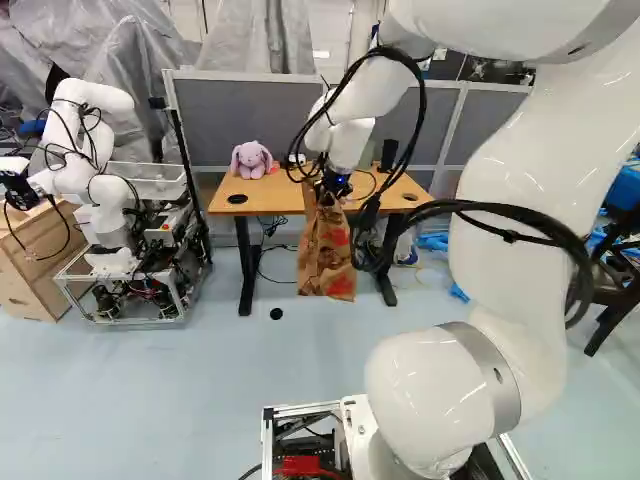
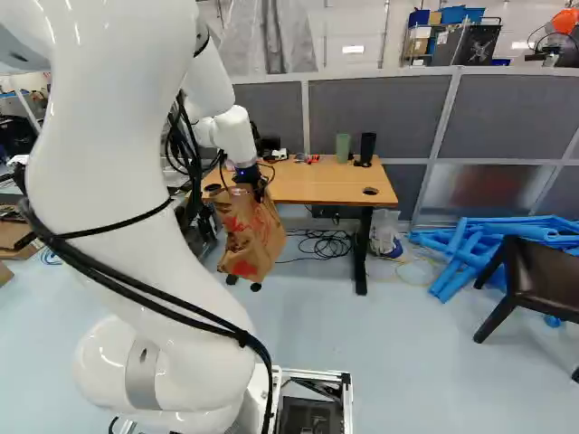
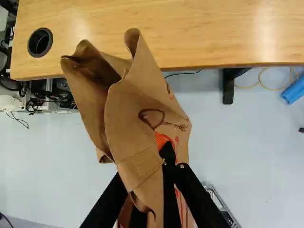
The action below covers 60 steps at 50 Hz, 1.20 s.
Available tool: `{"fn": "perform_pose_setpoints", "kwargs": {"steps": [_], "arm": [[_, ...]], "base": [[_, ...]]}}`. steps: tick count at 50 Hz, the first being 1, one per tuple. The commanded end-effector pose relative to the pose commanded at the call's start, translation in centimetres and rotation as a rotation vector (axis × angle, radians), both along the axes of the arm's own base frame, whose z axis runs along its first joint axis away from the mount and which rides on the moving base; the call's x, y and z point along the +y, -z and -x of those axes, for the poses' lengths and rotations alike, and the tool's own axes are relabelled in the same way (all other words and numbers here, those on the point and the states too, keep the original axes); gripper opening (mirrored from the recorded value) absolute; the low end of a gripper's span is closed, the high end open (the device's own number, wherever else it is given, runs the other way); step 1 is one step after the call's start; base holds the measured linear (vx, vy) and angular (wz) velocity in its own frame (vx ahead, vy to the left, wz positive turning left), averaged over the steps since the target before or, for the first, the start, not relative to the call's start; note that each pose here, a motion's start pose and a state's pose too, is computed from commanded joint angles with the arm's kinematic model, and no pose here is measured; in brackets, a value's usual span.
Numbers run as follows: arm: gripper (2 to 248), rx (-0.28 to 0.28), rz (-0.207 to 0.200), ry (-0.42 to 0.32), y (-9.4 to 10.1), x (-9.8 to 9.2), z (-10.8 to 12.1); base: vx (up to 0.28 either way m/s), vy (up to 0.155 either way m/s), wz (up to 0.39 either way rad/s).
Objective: Pick up the bag on the ground and place it on the table
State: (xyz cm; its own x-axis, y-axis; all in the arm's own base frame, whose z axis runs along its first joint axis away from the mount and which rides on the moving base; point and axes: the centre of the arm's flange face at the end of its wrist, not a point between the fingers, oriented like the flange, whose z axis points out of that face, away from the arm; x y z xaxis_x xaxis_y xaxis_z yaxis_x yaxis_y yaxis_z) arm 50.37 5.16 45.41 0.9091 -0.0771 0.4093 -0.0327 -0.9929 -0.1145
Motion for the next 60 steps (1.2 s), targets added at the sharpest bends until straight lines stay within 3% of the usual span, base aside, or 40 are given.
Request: {"fn": "perform_pose_setpoints", "kwargs": {"steps": [33, 60], "arm": [[25, -0.084, -0.008, 0.001, -4.3, -0.1, 0.7], [25, -0.108, -0.015, -0.002, -7.5, -0.2, 1.1]], "base": [[0.0, 0.0, 0.0], [0.0, 0.0, 0.0]]}}
